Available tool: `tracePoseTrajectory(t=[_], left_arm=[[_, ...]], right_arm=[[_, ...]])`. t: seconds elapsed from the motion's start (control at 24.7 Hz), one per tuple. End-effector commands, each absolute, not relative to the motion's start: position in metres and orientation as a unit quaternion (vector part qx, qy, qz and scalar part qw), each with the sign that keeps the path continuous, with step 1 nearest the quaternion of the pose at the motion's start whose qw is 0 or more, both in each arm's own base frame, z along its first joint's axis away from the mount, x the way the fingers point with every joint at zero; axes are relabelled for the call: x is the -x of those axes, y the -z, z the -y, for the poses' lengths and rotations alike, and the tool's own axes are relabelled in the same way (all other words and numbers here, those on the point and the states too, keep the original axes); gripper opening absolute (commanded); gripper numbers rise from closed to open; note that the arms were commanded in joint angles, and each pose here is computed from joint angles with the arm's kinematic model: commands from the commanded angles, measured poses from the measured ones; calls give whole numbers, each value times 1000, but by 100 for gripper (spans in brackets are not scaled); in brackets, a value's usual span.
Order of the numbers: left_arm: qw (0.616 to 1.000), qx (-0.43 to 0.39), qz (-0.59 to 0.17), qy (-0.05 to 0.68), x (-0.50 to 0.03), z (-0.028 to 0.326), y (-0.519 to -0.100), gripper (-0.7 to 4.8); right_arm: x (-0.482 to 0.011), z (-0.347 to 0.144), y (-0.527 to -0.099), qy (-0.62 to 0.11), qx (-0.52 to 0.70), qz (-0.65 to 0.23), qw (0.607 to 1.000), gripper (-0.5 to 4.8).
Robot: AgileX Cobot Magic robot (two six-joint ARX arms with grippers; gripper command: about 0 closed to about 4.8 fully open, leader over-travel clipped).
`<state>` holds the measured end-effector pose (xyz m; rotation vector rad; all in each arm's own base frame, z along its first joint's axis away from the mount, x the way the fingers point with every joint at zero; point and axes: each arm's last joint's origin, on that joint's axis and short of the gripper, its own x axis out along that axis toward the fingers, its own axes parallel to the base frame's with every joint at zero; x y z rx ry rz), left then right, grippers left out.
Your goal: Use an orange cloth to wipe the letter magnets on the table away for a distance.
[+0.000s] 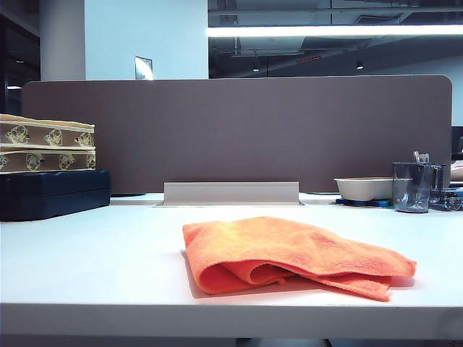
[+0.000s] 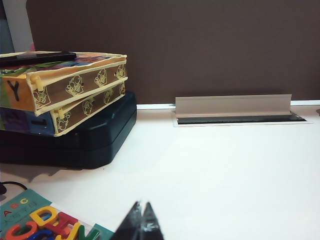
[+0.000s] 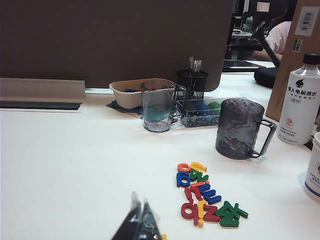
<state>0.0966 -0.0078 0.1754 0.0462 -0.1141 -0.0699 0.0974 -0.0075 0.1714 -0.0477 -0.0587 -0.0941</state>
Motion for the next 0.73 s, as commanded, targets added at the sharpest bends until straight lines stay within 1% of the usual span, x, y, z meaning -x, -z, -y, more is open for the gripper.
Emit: tracePoseTrajectory(t=[0.04,0.73], left_arm=[[997,-23,61,33,-96,8,-176,-5],[998,-23,55,33,-97,8,-175,-5]], right_arm=[[-97,7,-172,47,23,41,998,-1],[-97,7,-171,47,23,39,998,-1]])
